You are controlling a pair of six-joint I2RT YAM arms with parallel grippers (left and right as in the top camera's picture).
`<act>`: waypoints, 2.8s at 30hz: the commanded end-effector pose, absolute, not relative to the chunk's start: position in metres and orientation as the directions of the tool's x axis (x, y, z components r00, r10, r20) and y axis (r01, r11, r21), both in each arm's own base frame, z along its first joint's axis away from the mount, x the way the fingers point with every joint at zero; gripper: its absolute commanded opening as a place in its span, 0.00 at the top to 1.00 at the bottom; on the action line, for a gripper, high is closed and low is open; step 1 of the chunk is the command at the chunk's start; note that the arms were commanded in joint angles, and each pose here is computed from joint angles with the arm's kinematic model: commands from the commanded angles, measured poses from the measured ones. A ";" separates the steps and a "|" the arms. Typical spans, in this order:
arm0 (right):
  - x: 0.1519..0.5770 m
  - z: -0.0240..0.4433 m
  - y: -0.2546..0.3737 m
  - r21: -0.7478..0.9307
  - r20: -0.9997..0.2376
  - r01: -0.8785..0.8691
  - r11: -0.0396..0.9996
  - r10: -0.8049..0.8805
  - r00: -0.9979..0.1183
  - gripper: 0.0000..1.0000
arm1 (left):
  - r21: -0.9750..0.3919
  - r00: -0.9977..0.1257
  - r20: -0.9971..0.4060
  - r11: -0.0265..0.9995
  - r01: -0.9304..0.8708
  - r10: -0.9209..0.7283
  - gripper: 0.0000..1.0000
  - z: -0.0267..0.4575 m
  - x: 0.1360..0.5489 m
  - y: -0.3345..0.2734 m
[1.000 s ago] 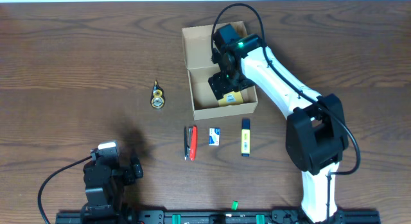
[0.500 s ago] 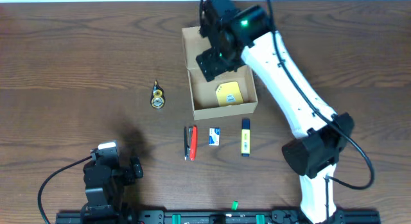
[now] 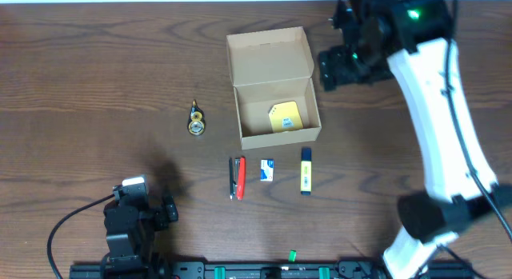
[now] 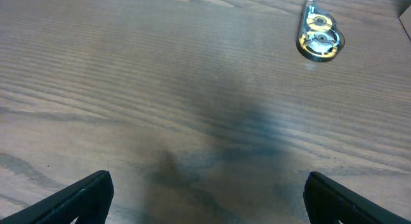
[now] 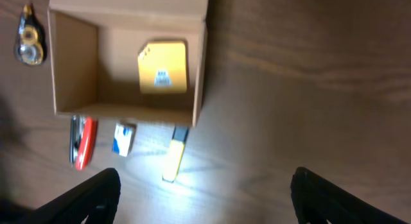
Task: Pack container
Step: 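Withdraw the right gripper and move it over the yellow highlighter, then lower the right gripper and grasp the highlighter by its middle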
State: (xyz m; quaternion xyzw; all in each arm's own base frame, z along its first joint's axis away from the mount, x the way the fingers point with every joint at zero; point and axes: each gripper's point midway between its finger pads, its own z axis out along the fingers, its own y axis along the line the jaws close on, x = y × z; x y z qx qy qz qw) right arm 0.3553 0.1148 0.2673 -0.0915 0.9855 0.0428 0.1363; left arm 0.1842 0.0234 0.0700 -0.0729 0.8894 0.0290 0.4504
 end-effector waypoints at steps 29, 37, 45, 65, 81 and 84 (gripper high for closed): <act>0.204 0.088 0.121 0.069 -0.150 0.328 0.942 0.335 -0.930 0.19 | -0.009 -0.597 -0.795 0.987 -0.163 -0.106 0.05 0.063 0.182 0.025; 0.216 0.052 0.133 0.016 -0.103 0.391 0.920 0.390 -0.915 0.21 | -0.009 -0.597 -0.795 0.987 -0.163 -0.106 0.05 0.063 0.182 0.025; 0.230 0.041 0.144 0.050 -0.115 0.393 0.918 0.396 -0.911 0.22 | -0.009 -0.597 -0.795 0.987 -0.163 -0.106 0.04 0.063 0.182 0.025; 0.236 0.007 0.148 0.007 -0.084 0.445 0.896 0.443 -0.892 0.29 | -0.009 -0.597 -0.795 0.987 -0.163 -0.106 0.05 0.063 0.182 0.025; 0.241 0.004 0.156 0.041 -0.080 0.456 0.889 0.458 -0.885 0.37 | -0.009 -0.597 -0.795 0.987 -0.163 -0.106 0.05 0.063 0.182 0.025; 0.242 0.004 0.156 0.044 -0.082 0.456 0.889 0.458 -0.885 0.38 | -0.009 -0.597 -0.795 0.987 -0.163 -0.106 0.04 0.063 0.182 0.025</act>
